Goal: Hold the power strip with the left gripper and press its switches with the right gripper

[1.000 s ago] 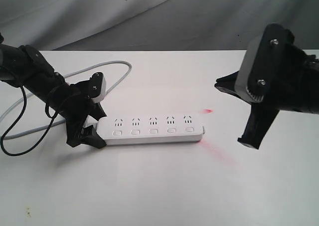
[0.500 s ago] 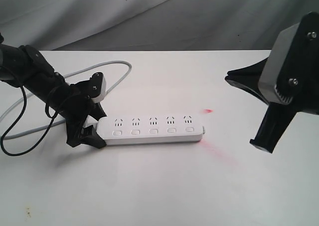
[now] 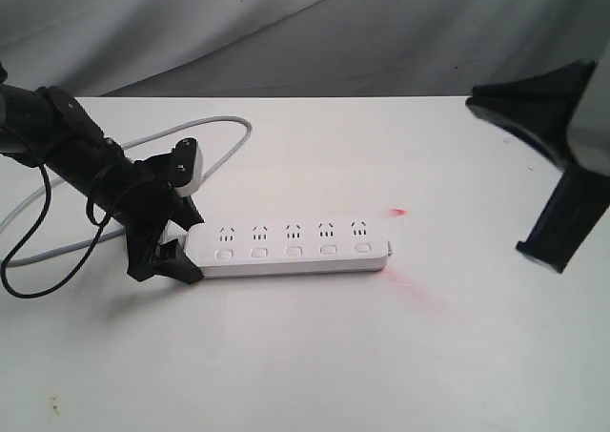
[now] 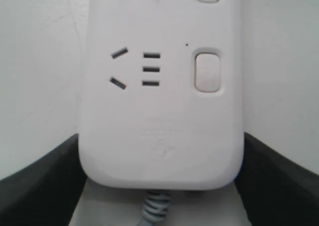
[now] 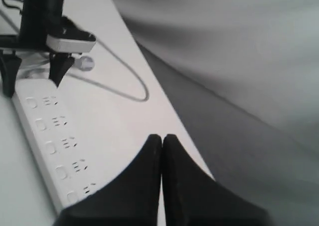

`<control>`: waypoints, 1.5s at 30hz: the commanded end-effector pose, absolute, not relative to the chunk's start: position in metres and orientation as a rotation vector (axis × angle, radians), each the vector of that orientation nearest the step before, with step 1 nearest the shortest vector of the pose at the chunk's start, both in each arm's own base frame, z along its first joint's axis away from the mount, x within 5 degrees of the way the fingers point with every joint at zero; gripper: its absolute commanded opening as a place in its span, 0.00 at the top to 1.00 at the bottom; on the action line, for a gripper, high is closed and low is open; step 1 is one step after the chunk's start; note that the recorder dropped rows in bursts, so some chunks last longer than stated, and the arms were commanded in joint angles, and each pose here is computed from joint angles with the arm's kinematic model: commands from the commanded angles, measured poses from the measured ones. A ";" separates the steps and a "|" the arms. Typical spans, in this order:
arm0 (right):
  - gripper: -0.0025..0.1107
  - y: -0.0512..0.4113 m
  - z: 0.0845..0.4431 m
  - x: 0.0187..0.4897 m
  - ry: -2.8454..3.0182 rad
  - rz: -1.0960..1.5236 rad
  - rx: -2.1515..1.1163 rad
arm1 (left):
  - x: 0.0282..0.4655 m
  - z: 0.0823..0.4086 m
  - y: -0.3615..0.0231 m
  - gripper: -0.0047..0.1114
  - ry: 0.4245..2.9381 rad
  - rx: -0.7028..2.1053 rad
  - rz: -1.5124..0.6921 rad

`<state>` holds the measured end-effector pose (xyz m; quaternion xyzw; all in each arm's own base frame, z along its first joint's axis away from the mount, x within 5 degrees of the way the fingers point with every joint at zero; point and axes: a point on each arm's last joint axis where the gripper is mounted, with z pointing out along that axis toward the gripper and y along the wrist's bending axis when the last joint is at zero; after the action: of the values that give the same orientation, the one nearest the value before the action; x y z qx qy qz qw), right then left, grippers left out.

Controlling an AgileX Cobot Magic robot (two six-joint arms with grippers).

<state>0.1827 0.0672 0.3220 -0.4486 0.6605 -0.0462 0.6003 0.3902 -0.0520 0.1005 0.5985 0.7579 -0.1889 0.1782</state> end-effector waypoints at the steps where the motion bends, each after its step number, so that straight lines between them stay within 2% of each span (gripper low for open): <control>1: 0.98 0.052 0.341 0.159 1.480 -0.182 -0.864 | 0.390 0.103 -0.055 0.38 2.141 1.696 -0.543; 5: 0.98 0.033 0.340 0.129 1.434 -0.282 -0.698 | 0.390 0.103 -0.055 0.38 2.141 1.696 -0.543; 10: 0.98 0.013 0.322 0.091 1.376 -0.391 -0.559 | 0.390 0.103 -0.055 0.38 2.141 1.696 -0.543; 18: 0.98 0.006 0.297 0.054 1.303 -0.465 -0.457 | 0.390 0.103 -0.055 0.38 2.141 1.696 -0.543; 37: 0.98 0.005 0.286 0.054 1.388 -0.316 -0.349 | 0.390 0.103 -0.055 0.38 2.141 1.696 -0.543; 45: 0.98 0.000 0.244 0.064 1.454 -0.218 -0.192 | 0.390 0.103 -0.055 0.38 2.141 1.696 -0.543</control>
<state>0.0615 0.0009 0.2573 -0.1057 0.6658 -0.1067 0.7308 0.3902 -0.0520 0.1005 0.5985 0.7579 -0.1889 0.1782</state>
